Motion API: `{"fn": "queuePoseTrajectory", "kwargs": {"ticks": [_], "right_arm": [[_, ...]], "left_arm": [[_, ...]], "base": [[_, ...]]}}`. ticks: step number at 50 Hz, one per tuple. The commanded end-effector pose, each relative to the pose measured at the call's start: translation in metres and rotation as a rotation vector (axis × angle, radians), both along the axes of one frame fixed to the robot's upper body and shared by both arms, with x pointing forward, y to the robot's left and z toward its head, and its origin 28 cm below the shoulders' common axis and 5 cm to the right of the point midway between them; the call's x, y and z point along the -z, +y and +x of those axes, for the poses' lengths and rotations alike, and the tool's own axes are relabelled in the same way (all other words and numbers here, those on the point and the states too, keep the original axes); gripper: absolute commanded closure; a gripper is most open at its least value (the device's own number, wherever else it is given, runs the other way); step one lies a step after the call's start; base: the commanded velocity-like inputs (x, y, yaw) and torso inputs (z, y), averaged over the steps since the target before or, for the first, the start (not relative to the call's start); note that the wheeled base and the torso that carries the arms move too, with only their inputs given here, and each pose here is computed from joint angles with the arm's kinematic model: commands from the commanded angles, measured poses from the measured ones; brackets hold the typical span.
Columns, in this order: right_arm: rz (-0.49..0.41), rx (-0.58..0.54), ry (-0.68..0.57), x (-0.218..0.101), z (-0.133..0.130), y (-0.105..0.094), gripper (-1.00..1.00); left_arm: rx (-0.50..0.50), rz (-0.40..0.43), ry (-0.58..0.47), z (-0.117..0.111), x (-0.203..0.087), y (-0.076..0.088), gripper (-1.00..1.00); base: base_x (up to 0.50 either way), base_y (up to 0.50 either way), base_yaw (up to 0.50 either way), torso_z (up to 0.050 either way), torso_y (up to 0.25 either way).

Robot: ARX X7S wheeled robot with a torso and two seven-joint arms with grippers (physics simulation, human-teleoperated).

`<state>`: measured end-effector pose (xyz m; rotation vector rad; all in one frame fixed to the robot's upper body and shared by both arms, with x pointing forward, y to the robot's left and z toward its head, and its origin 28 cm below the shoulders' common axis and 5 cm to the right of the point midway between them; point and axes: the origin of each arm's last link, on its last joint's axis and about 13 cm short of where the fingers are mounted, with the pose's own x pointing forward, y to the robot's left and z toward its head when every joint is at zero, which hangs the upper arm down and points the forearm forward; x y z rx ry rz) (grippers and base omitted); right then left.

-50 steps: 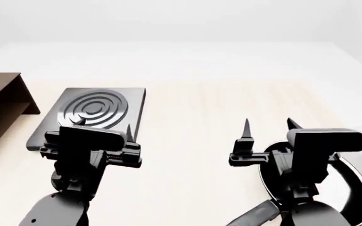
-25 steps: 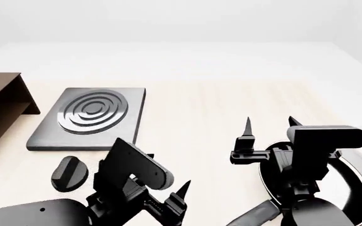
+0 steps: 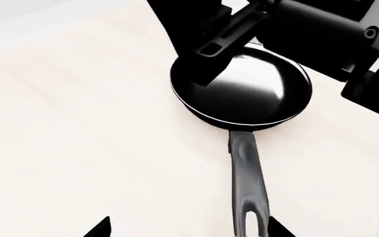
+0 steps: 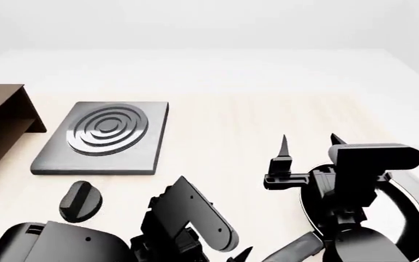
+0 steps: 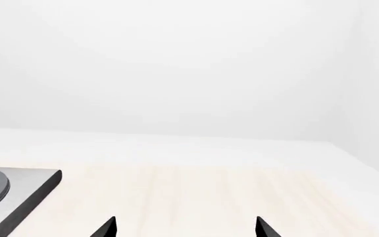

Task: Put the frying pan on top of the cabinet.

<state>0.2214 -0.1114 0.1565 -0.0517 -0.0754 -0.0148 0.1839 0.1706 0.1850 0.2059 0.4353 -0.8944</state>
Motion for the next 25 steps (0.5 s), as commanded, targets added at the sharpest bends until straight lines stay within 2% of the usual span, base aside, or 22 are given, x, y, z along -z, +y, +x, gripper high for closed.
{"fn": "queuePoseTrajectory", "kwargs": {"ticks": [1,8,25], "right_arm": [[0.003,-0.002,0.002,0.001,0.001,0.001,-1.0],[-0.001,-0.003,0.001,0.001,0.001,0.0,-1.0],[0.006,0.0,-0.004,0.001,0.0,0.0,-1.0]], "left_arm": [[0.038,-0.01,0.028,0.004,-0.002,-0.012,-1.0],[0.065,0.001,0.055,0.012,0.008,-0.024,-1.0],[0.075,0.057,0.108,0.027,0.033,-0.039,-1.0]], "base": [[0.0,0.0,0.0,0.0,0.0],[0.0,0.0,0.0,0.0,0.0],[0.0,0.0,0.0,0.0,0.0]]}}
